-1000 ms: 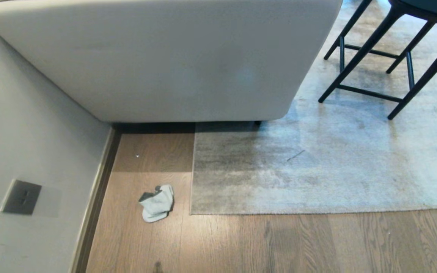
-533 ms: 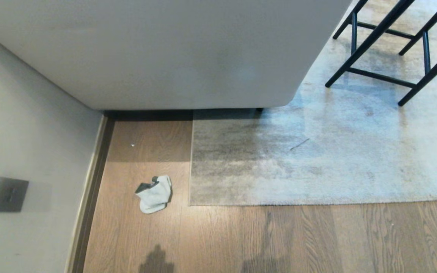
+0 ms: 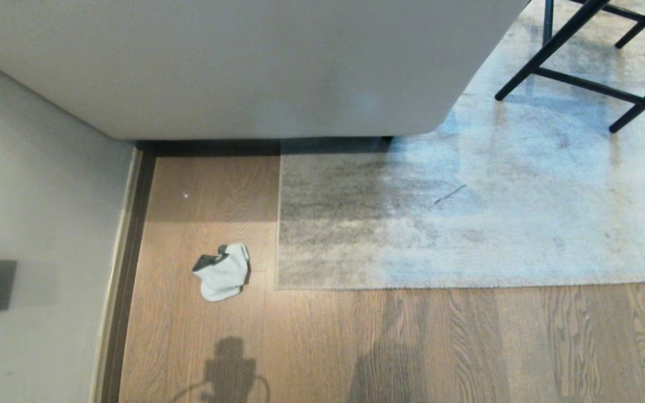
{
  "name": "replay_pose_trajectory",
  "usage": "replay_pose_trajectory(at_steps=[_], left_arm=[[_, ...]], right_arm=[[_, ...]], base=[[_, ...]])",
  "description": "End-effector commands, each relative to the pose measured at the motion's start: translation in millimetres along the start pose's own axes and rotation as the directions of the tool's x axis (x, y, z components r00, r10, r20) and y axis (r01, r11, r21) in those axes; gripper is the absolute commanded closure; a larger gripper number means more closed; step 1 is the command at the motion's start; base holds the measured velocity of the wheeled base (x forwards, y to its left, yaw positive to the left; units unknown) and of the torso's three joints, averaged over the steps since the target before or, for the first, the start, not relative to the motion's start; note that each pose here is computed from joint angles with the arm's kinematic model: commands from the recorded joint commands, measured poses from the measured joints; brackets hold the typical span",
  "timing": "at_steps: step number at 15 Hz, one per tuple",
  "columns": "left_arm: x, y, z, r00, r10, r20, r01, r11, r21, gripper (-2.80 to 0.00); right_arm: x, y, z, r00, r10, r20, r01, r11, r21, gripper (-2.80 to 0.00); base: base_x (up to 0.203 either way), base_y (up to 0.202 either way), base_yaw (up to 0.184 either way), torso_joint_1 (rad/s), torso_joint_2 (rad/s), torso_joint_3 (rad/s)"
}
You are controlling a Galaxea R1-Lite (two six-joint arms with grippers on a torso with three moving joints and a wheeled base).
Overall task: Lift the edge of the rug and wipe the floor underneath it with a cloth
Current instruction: Pick up the rag
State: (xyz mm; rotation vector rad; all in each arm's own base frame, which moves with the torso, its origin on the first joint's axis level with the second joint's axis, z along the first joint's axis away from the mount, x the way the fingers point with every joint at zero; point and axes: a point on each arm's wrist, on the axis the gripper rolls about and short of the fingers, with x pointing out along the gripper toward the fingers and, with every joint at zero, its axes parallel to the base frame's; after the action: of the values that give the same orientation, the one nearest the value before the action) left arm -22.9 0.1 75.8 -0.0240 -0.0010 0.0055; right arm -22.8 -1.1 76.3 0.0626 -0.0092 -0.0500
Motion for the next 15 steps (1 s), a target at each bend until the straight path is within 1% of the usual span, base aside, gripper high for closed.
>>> replay_pose_trajectory(at_steps=[1, 15], left_arm=[[0.0, 0.0, 0.1, 1.0, 0.001, 0.001, -0.001, 1.0, -0.001, 0.0], [0.0, 0.0, 0.0, 1.0, 0.002, 0.0, -0.002, 1.0, -0.003, 0.0]], right_arm=[[0.0, 0.0, 0.0, 1.0, 0.0, 0.0, 0.0, 1.0, 0.0, 0.0], [0.0, 0.0, 0.0, 1.0, 0.0, 0.0, 0.0, 1.0, 0.001, 0.0]], base=[[0.0, 0.0, 0.0, -0.001, 0.01, -0.188], [0.0, 0.0, 0.0, 0.003, 0.0, -0.197]])
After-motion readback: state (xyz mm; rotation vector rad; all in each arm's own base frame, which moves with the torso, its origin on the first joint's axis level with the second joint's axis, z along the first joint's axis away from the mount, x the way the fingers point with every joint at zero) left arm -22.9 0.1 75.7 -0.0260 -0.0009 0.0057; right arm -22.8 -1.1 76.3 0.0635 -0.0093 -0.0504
